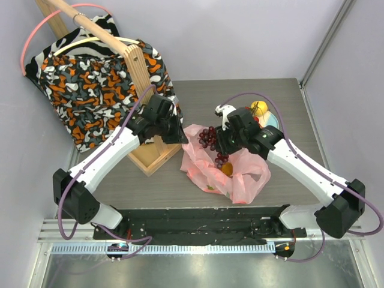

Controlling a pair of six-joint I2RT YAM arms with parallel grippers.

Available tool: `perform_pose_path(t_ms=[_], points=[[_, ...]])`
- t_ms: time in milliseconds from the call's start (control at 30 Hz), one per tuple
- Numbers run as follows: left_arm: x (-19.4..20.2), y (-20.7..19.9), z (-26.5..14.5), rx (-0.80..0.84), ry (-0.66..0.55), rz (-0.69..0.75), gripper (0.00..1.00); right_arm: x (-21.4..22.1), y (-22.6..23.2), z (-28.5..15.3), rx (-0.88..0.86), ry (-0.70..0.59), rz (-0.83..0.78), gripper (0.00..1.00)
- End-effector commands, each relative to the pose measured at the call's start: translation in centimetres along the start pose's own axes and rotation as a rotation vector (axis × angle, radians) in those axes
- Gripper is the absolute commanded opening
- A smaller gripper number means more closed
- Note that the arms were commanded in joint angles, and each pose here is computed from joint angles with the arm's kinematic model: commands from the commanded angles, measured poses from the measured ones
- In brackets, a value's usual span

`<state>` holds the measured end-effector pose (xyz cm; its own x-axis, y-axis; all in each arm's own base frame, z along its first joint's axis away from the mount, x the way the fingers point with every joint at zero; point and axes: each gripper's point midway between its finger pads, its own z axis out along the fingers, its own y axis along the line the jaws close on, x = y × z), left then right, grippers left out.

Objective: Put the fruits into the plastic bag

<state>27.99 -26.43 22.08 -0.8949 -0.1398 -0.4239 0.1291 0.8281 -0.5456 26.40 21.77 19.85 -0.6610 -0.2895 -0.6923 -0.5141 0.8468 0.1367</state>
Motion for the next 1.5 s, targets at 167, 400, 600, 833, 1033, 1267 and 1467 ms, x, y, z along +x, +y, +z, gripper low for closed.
perform_pose_path(t_ms=[167,400,600,833,1033,1267,1467], points=[[-0.6,0.4,-1.9,0.000,-0.061,-0.052,0.00,2.0,-2.2,1.0,0.145,0.090,-0.134,0.15],[-1.2,-0.2,-1.8,0.010,-0.064,-0.050,0.00,3.8,-3.6,2.1,0.276,0.164,-0.192,0.15],[-1.3,-0.2,-1.7,0.006,-0.057,-0.045,0.00,3.3,-4.7,3.7,0.377,0.172,-0.148,0.14],[-1.3,-0.4,-2.0,0.014,-0.061,-0.043,0.00,1.8,-5.0,5.2,0.437,0.161,-0.119,0.12],[-1.3,-0.3,-1.8,0.013,-0.058,-0.044,0.00,1.0,-2.5,5.6,0.289,0.154,-0.150,0.13],[-1.6,-0.6,-1.4,0.021,-0.059,-0.046,0.00,4.0,-1.0,6.1,0.231,0.225,-0.205,0.18],[-1.5,-0.6,-1.3,0.023,-0.053,-0.045,0.00,4.7,-0.4,6.5,0.218,0.237,-0.194,0.22]])
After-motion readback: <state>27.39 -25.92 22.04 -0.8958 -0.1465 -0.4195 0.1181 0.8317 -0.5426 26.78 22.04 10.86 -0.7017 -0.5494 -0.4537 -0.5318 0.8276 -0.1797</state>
